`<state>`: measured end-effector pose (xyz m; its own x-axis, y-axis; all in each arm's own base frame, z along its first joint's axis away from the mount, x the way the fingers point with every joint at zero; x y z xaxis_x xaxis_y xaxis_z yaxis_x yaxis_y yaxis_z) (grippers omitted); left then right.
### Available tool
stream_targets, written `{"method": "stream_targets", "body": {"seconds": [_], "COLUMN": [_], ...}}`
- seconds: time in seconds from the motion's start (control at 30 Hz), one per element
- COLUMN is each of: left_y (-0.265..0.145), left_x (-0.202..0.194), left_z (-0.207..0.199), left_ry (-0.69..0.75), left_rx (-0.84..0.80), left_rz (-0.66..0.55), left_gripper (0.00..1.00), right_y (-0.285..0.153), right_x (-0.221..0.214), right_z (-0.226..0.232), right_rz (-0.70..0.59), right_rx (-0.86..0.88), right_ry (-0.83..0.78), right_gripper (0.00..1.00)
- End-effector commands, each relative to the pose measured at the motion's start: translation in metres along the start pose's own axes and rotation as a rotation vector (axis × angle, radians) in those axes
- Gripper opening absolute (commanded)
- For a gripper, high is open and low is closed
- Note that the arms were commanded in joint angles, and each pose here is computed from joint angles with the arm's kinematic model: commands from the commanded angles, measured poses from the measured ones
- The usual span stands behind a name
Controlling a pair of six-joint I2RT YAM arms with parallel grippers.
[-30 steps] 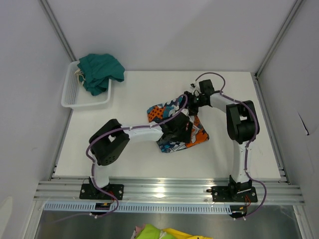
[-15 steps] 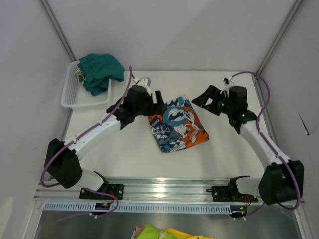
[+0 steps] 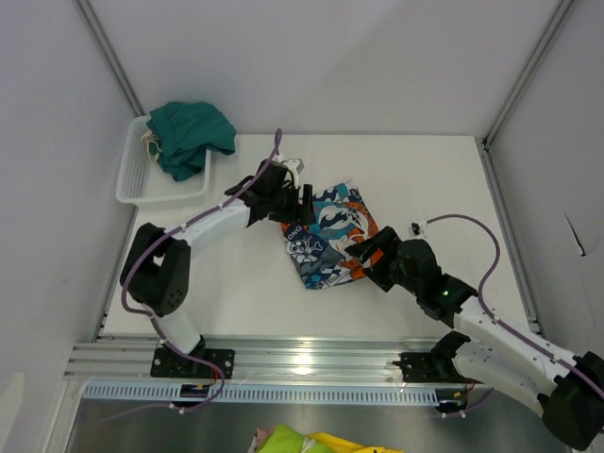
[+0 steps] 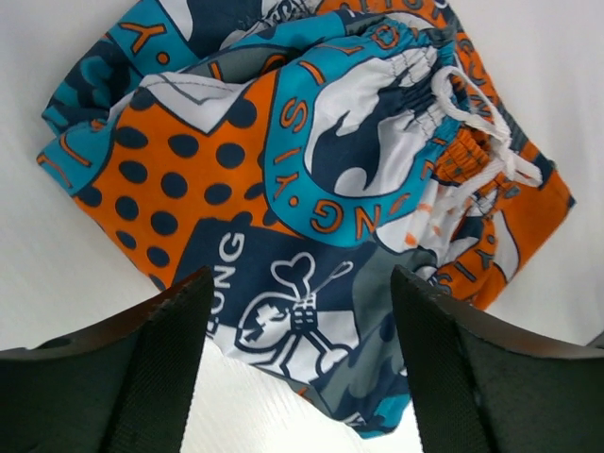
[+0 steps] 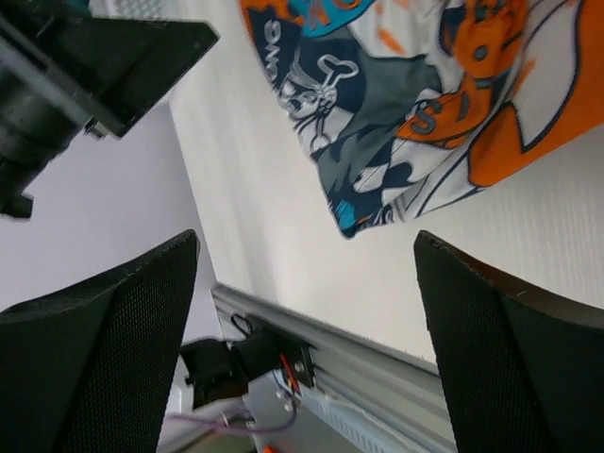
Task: Fold and stack the shorts
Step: Neatly place the folded shorts to the corner
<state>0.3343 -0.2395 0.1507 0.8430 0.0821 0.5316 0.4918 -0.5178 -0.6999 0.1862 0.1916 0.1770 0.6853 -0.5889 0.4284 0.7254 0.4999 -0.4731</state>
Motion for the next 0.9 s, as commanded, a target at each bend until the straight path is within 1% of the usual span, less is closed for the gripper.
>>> {"method": "stream_targets", "body": {"seconds": [0.0,0.17,0.23,0.27,0.33,0.37,0.47,0.63,0.7,0.73,0.77,0.83,0.87], "left_y": [0.002,0.020,0.025,0.028,0.029,0.031,0.036,0.039,0.035,0.031,0.024,0.015,0.005], "left_x": [0.020,0.021,0.025,0.023,0.025,0.026,0.024,0.013,0.012,0.016,0.011,0.013,0.013], "left_z": [-0.005,0.014,0.020,0.020,0.022,0.021,0.022,0.027,0.026,0.023,0.023,0.021,0.019], "left_ry": [0.075,0.032,0.010,-0.003,-0.018,-0.017,-0.020,-0.040,-0.047,-0.046,-0.053,-0.060,-0.067], "left_rx": [-0.015,0.016,0.014,-0.004,-0.018,-0.029,-0.034,-0.033,-0.035,-0.043,-0.041,-0.041,-0.041], "left_rz": [-0.036,-0.020,-0.029,-0.017,-0.020,-0.024,-0.011,0.007,0.000,-0.016,-0.017,-0.034,-0.052], "left_gripper": [0.76,0.71,0.70,0.69,0.68,0.68,0.68,0.66,0.65,0.65,0.65,0.65,0.65], "right_y": [0.021,0.042,0.046,0.049,0.053,0.054,0.063,0.078,0.084,0.089,0.093,0.100,0.106], "right_x": [-0.003,-0.028,-0.032,-0.035,-0.034,-0.037,-0.039,-0.043,-0.044,-0.047,-0.048,-0.048,-0.052], "right_z": [-0.011,-0.022,-0.029,-0.034,-0.036,-0.044,-0.052,-0.059,-0.056,-0.062,-0.061,-0.055,-0.059], "right_rz": [-0.066,-0.053,-0.061,-0.063,-0.091,-0.095,-0.115,-0.130,-0.131,-0.124,-0.122,-0.118,-0.096], "right_rx": [-0.097,-0.165,-0.187,-0.204,-0.185,-0.196,-0.220,-0.240,-0.215,-0.237,-0.234,-0.213,-0.225], "right_ry": [0.126,0.144,0.180,0.188,0.243,0.251,0.266,0.295,0.318,0.314,0.315,0.303,0.299], "right_gripper": [0.96,0.96,0.96,0.94,0.93,0.90,0.87,0.85,0.81,0.78,0.69,0.55,0.50]}}
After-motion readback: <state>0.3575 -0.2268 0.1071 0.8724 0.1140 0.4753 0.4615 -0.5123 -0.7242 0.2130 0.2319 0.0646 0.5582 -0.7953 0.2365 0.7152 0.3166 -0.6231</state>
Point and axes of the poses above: each gripper's point midway between its finger pads, its own y axis out along the fingers, its own z axis along the line the jaws close on, x = y × z, the point moved 5 cm from there along -y, back along the fingers, and after that the axes turned 10 degrees about -y, right-handed, at the moved point
